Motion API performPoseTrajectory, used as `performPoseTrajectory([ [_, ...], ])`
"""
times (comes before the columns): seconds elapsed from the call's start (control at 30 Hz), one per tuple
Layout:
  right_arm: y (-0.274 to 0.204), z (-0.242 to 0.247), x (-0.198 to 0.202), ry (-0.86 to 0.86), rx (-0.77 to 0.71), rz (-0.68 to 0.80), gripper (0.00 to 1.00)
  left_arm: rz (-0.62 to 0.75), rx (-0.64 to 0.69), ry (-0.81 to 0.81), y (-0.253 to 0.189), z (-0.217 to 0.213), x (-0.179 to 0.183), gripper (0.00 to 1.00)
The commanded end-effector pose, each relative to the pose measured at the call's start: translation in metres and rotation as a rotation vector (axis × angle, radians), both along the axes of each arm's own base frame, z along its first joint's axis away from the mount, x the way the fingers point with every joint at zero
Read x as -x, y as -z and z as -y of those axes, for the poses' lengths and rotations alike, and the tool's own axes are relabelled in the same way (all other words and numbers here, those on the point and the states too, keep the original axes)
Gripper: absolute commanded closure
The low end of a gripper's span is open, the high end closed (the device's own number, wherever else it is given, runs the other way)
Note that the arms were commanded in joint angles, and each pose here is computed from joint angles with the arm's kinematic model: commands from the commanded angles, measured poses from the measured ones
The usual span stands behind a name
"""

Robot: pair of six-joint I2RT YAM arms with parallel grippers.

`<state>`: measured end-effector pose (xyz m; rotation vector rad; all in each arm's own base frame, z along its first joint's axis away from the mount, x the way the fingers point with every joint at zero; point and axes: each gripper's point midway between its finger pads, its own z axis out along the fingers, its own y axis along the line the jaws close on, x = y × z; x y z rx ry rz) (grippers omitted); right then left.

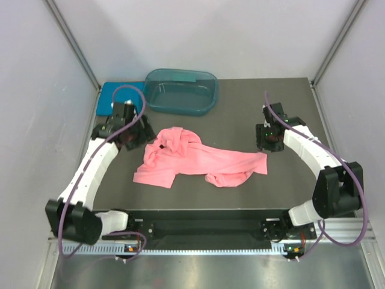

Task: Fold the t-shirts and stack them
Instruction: Flatten the tshirt out

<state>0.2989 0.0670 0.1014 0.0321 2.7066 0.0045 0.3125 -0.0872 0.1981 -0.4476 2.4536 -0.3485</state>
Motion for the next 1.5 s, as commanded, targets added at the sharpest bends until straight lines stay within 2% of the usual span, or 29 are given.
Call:
performPoseTrajectory([
  [0.0, -0.004, 0.017, 0.010, 0.028, 0.056, 0.006, 0.41, -0.111, 0.036, -0.085, 0.041, -0.011, 0.045, 0.27],
  [0.1, 0.006, 0.015, 0.026, 0.035, 0.000, -0.011, 0.42, -0.109, 0.090, -0.180, 0.053, -0.019, 0.070, 0.34],
  [0.23, 0.026, 0.008, 0.039, 0.106, -0.146, -0.026, 0.60, -0.065, 0.099, -0.309, 0.055, -0.034, 0.081, 0.39],
  [0.33, 0.028, 0.003, 0.042, 0.137, -0.261, -0.011, 0.66, -0.085, 0.072, -0.339, 0.067, -0.043, 0.082, 0.37],
  [0.67, 0.017, 0.001, 0.049, 0.105, -0.284, 0.006, 0.66, -0.260, 0.039, -0.452, 0.124, -0.085, 0.085, 0.37],
  [0.9, 0.015, -0.005, 0.055, 0.088, -0.317, 0.005, 0.66, -0.205, 0.109, -0.436, 0.136, -0.080, 0.069, 0.39],
  [1.27, 0.013, -0.009, 0.057, 0.056, -0.338, 0.006, 0.67, -0.080, 0.046, -0.361, 0.144, -0.090, 0.040, 0.35],
  [1.33, 0.012, -0.011, 0.057, 0.052, -0.344, 0.003, 0.67, -0.090, 0.038, -0.364, 0.150, -0.092, 0.041, 0.36],
  [1.47, 0.012, -0.012, 0.057, 0.048, -0.349, 0.002, 0.67, -0.073, 0.114, -0.336, 0.154, -0.078, 0.037, 0.37],
])
